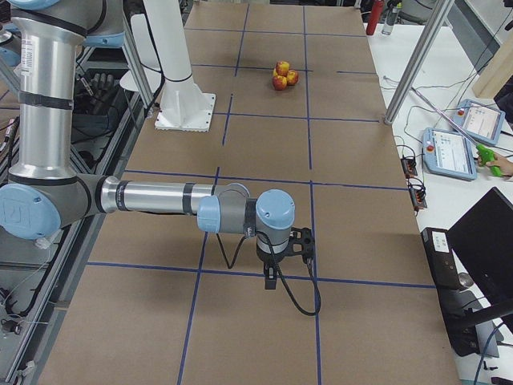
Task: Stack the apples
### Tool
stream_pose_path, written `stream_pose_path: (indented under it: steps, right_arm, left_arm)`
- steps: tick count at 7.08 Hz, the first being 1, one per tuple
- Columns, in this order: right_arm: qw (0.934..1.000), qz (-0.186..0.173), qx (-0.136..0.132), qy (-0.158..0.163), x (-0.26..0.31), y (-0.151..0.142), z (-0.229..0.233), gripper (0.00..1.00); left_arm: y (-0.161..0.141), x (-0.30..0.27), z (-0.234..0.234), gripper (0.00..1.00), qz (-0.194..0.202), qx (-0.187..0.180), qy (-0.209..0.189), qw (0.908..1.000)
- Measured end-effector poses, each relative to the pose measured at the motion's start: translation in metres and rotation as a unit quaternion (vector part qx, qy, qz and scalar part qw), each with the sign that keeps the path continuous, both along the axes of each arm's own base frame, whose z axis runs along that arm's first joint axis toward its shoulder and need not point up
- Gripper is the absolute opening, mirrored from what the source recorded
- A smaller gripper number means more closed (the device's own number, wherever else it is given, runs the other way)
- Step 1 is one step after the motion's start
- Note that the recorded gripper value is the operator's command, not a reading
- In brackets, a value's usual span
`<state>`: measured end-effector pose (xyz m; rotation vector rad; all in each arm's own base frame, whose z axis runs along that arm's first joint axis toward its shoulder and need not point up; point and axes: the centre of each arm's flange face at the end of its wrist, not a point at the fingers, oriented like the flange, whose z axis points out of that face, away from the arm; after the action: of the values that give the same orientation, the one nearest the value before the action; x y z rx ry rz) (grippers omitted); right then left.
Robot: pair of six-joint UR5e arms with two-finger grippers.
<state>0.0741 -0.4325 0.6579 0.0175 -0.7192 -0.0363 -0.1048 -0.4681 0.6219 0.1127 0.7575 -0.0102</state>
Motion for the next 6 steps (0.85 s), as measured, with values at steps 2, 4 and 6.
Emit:
stream_pose_path:
  steps: [2, 4, 6]
  right_arm:
    - [1.0, 0.0, 0.0, 0.0, 0.0, 0.0, 0.0, 1.0]
    - [1.0, 0.0, 0.0, 0.0, 0.0, 0.0, 0.0, 1.0]
    - [1.0, 0.0, 0.0, 0.0, 0.0, 0.0, 0.0, 1.0]
  left_arm:
    - [0.0021, 0.0001, 0.0036, 1.0, 0.0, -0.004, -0.001, 1.0]
    - [0.0031, 0.0002, 0.0054, 1.0, 0.001, -0.005, -0.001, 1.0]
    - [0.0022, 0.0001, 0.0042, 1.0, 0.001, -0.002, -0.002, 1.0]
